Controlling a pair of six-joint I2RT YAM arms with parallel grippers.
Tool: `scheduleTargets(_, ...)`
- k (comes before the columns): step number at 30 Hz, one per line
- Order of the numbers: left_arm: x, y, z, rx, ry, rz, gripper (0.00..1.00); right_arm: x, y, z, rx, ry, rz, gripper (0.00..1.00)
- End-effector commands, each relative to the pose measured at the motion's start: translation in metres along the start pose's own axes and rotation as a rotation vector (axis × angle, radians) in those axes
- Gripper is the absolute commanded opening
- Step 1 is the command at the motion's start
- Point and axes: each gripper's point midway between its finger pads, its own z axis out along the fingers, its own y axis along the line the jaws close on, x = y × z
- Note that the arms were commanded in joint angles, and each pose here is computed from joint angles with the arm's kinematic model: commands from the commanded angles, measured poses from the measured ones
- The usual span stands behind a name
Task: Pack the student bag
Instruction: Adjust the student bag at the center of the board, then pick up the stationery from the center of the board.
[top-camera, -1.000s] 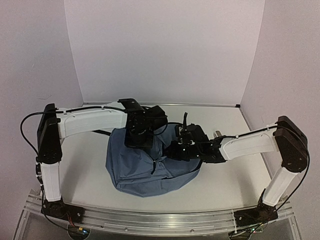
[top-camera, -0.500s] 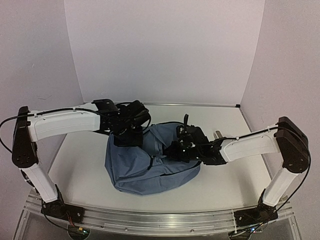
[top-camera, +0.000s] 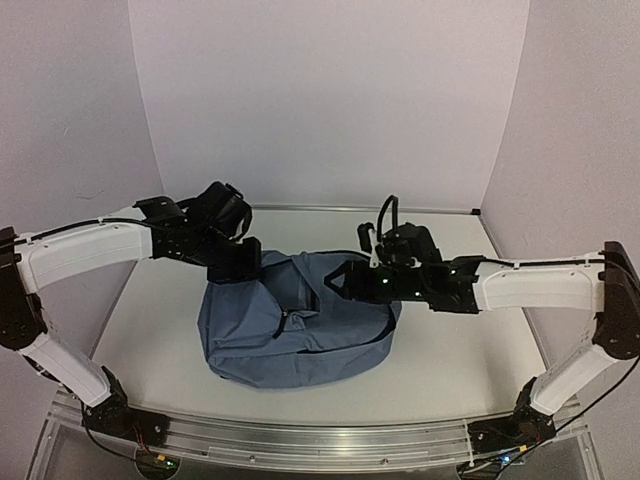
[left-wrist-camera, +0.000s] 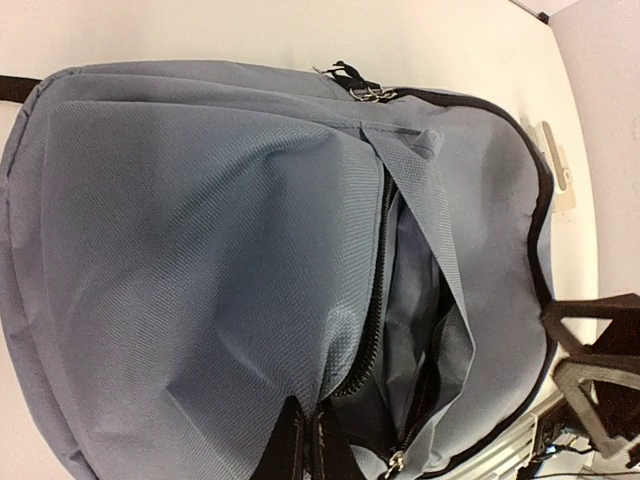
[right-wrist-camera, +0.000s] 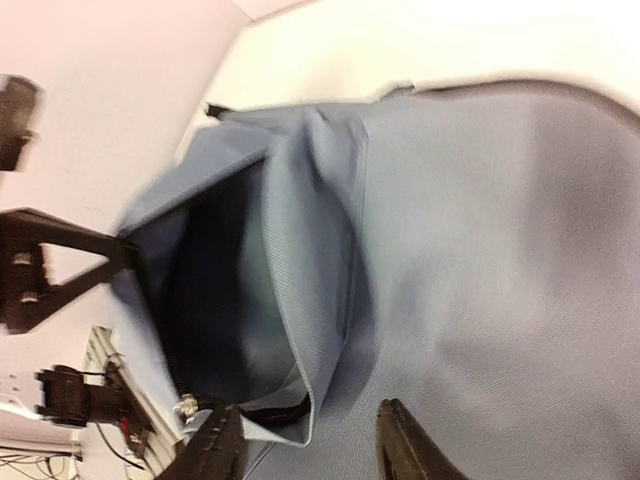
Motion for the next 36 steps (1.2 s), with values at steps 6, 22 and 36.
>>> scheduleTargets(6,-0.044,-0.022,-0.032,0.206,-0.016,0.164,0.00,-0.068,-0.043,-0.058,0.224,-0.159,0.007,0.71)
scheduleTargets(22,-0.059,-0.018,-0.047,0.399,0.008,0.312,0.00,-0.078,-0.264,-0.105,0.673,-0.115,0.203,0.81)
scheduleTargets(36,-0.064,-0.011,-0.036,0.489,-0.030,0.346,0.00,-0.036,-0.337,-0.078,0.825,0.077,0.200,0.69)
